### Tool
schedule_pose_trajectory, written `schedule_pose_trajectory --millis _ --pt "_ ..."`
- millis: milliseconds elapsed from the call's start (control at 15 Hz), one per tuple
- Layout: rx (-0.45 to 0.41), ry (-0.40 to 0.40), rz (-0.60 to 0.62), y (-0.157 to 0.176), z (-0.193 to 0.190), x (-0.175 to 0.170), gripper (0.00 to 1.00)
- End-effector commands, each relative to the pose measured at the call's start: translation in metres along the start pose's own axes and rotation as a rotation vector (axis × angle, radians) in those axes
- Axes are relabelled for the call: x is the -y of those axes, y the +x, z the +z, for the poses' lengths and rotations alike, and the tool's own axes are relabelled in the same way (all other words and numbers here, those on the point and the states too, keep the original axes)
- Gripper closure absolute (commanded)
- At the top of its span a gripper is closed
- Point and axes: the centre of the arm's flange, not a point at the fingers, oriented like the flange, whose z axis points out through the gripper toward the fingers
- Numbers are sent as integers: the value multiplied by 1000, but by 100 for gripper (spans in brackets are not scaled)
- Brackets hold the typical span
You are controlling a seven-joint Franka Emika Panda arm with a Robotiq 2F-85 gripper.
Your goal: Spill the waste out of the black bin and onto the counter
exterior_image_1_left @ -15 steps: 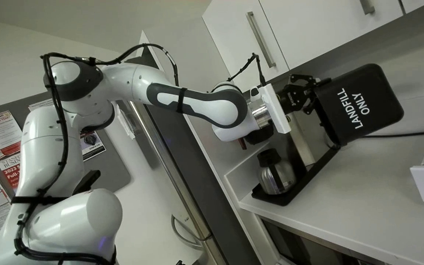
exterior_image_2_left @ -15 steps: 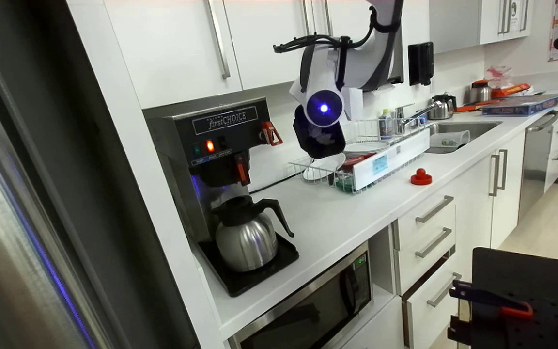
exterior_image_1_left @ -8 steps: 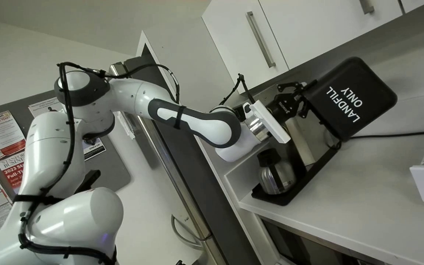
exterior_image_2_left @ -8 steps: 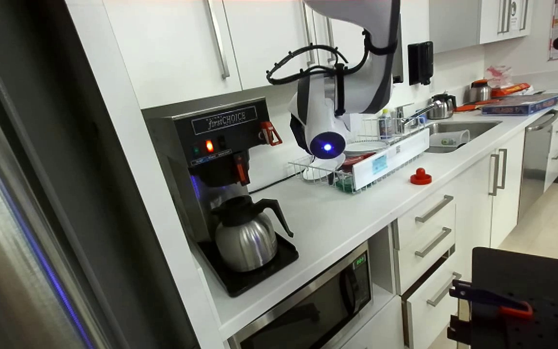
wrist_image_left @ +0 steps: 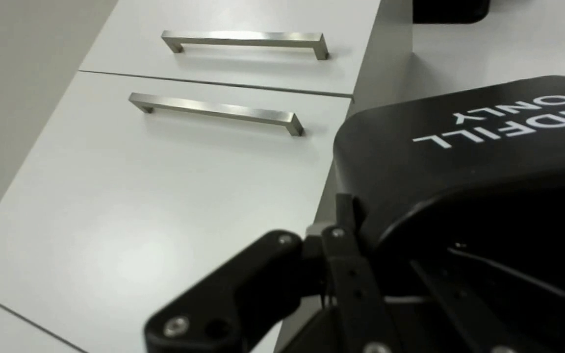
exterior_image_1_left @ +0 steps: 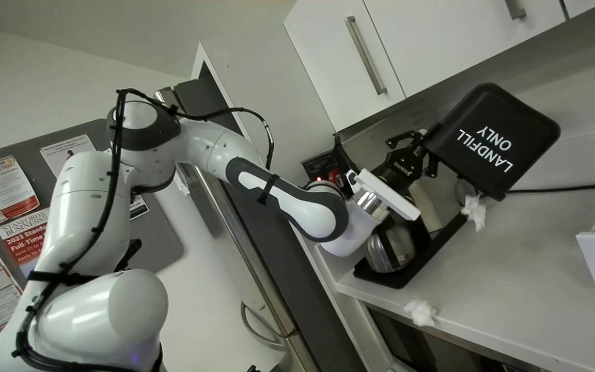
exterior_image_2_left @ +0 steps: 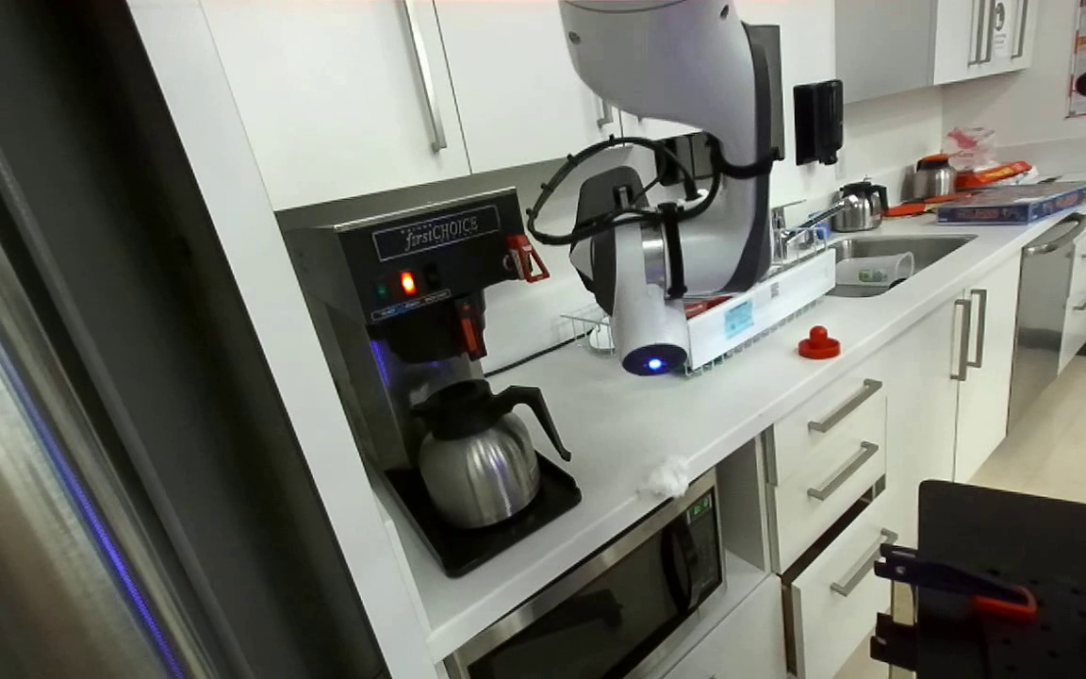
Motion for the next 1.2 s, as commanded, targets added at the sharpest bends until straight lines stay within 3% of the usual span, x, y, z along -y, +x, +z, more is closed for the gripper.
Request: schedule_pose_trajectory --millis 0,200,333,867,1133 --pt "19 -91 -13 -4 0 14 98" --pt "28 -130 -15 -8 -2 23 98" --pt "31 -99 -6 -11 -3 22 98" --pt "60 255 188 -26 11 -23 98" --pt "80 375 286 -38 23 -63 98"
